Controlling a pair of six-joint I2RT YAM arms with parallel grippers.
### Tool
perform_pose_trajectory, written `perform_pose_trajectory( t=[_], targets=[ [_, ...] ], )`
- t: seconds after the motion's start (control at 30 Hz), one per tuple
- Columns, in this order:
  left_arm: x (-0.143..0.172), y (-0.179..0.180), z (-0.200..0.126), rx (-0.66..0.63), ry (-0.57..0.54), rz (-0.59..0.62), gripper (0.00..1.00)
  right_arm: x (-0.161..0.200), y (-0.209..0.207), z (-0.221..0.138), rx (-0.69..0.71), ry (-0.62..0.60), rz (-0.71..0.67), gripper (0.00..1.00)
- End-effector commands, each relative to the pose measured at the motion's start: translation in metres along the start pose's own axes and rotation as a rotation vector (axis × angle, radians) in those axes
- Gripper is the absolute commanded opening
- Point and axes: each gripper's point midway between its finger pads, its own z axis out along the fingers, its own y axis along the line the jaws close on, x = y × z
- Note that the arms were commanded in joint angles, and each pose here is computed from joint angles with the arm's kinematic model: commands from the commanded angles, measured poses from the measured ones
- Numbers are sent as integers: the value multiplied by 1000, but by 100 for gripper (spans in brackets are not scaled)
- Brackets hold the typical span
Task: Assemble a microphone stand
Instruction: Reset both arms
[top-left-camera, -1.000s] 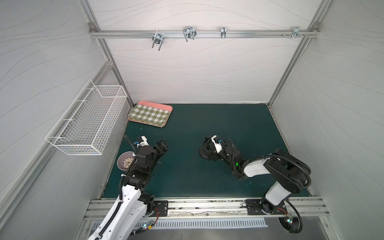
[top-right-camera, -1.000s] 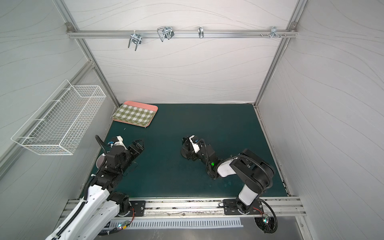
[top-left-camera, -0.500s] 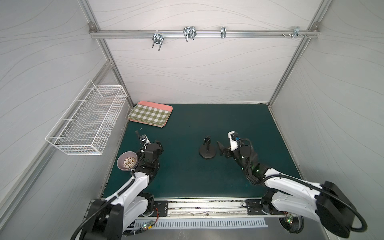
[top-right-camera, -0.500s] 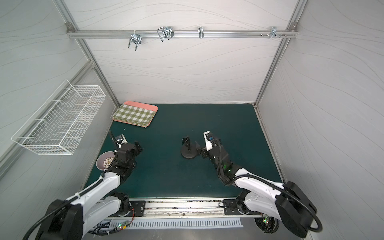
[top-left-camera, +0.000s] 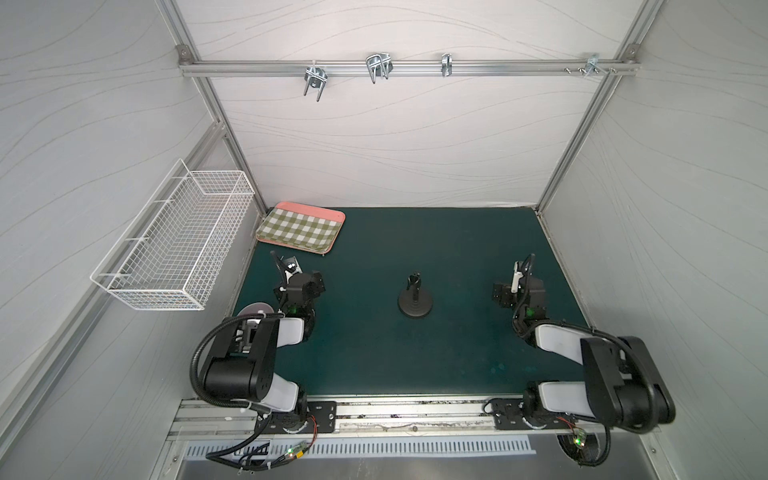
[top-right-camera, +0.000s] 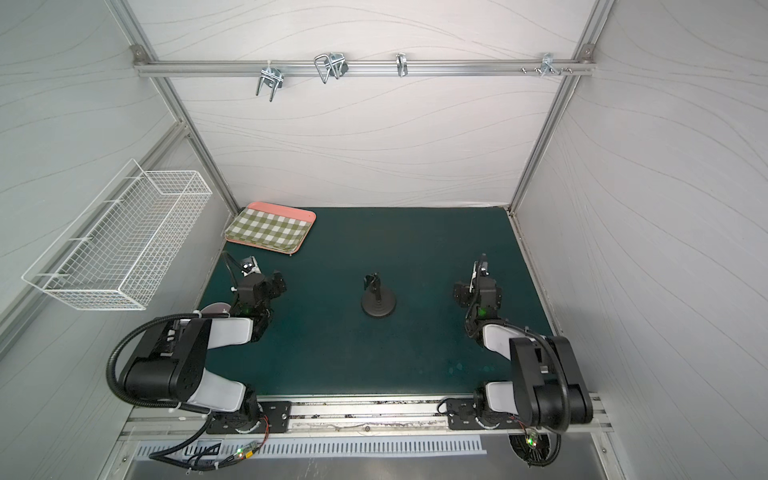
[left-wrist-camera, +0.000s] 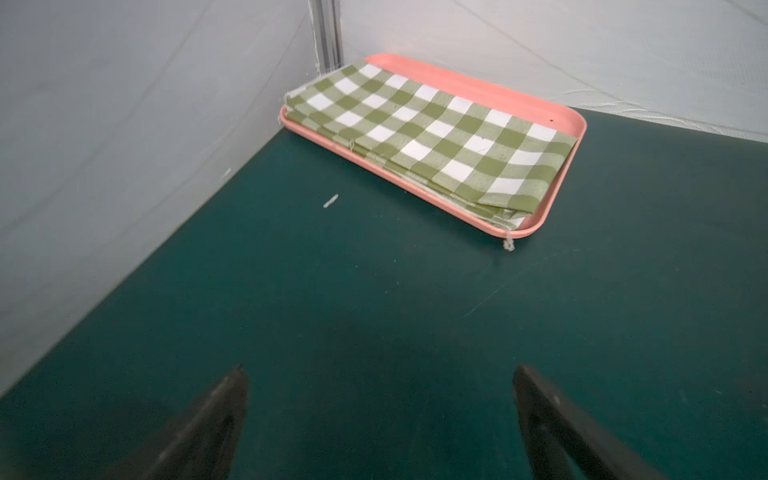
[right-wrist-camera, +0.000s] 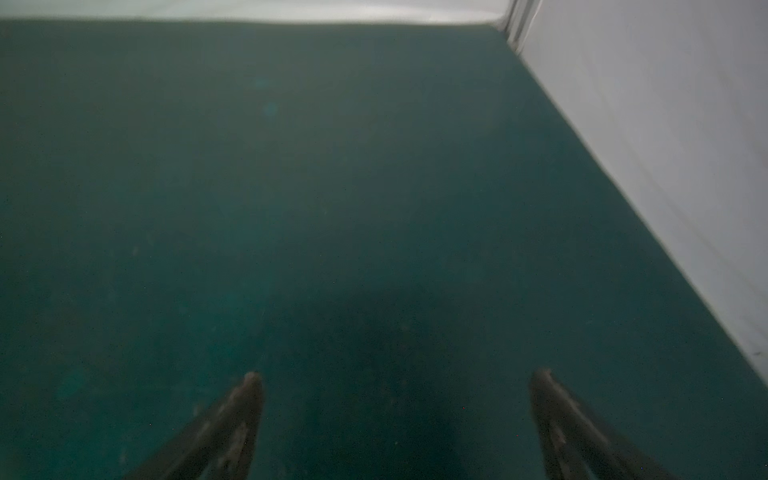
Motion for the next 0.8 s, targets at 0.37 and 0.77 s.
perform_pose_trajectory(
  t=[0.37,0.77],
  targets=[
    [-27,-19,5,94,-70,9,100,-42,26,27,-63,-178,-22,99],
    [-27,-22,6,103,-63,23,100,-43,25,27,-66,-174,-16,99]
  ],
)
